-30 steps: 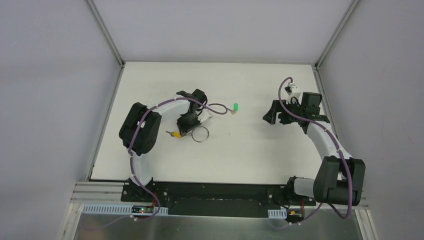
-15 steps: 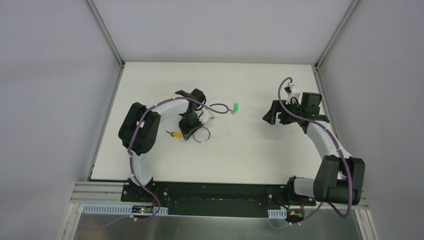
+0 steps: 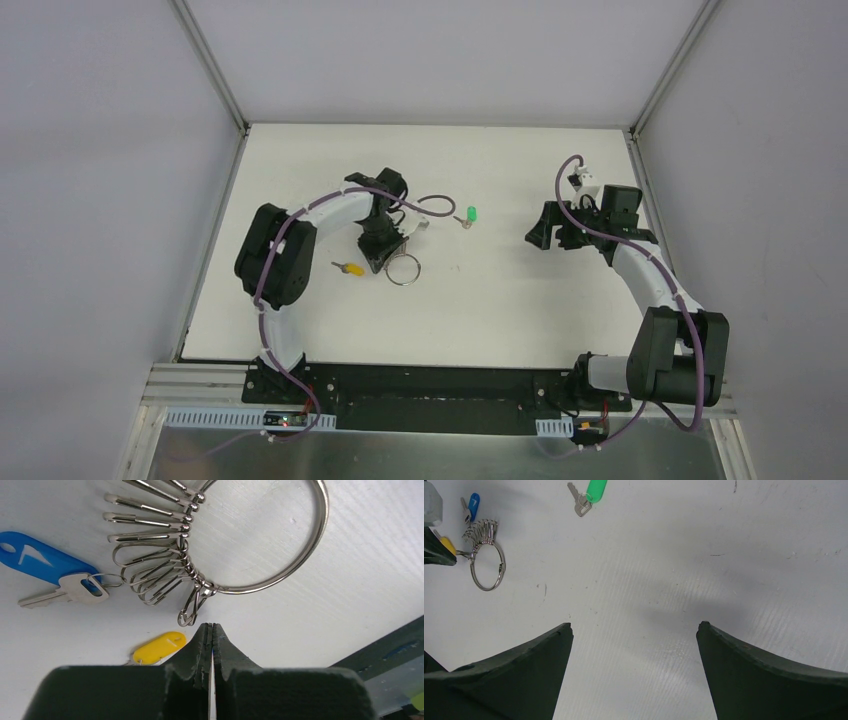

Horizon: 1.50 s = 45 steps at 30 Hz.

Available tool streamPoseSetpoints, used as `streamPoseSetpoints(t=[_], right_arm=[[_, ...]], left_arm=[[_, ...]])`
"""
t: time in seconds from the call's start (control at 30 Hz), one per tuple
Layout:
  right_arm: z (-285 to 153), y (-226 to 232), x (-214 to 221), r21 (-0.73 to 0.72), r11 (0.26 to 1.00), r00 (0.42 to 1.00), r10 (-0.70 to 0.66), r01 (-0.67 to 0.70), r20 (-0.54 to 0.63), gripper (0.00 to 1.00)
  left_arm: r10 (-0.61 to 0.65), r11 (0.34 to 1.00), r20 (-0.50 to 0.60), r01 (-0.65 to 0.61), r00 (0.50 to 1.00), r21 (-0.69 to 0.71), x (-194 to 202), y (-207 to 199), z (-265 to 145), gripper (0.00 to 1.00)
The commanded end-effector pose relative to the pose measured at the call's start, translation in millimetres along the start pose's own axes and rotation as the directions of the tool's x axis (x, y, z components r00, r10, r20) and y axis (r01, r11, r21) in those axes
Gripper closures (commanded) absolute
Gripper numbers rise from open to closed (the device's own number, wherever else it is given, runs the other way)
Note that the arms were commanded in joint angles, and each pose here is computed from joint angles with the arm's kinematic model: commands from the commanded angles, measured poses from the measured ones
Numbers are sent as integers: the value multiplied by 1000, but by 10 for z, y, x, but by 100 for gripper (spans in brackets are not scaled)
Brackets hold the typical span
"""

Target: Put the keys on the keyring

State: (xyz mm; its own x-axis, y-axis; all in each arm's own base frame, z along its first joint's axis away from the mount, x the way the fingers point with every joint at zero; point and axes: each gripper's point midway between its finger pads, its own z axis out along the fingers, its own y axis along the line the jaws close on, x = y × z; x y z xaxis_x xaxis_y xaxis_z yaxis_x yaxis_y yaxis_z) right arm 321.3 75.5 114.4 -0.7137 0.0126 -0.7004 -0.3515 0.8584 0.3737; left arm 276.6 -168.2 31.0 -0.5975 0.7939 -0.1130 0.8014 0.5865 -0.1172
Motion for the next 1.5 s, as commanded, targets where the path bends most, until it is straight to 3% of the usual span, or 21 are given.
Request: streamPoseSetpoints(t=[0.0,0.13,0.27,0.5,0.6,1.1,1.47], right_arm=[[-21,12,-57,-14,1000,1000,-17,17,5,2],[-17,11,-50,-15,1000,1000,-15,15,2,2],[-20,14,-54,-16,1000,1000,-18,18,3,2],[-14,8,-42,-15,1000,1000,-17,17,-3,2],[-10,5,-35,-15,1000,1000,-15,15,-5,2],[11,-15,-21,-13,1000,1000,-12,12,-14,2],[16,-18,-8,-14,1000,1000,-12,12,-19,2]], left_arm=[[-84,989,104,70,991,134,-153,-139,-330,100],[-175,956,145,133,974,260,-242,-219,-461,100],[-187,968,141,157,972,197,-198,-81,-428,100],[-170,984,104,163,980,73,-144,163,-259,68],[-161,986,87,157,983,47,-157,194,-184,62],[-235,972,79,234,969,25,-385,322,-146,62],[-272,957,-17,273,962,96,-185,118,-8,67]])
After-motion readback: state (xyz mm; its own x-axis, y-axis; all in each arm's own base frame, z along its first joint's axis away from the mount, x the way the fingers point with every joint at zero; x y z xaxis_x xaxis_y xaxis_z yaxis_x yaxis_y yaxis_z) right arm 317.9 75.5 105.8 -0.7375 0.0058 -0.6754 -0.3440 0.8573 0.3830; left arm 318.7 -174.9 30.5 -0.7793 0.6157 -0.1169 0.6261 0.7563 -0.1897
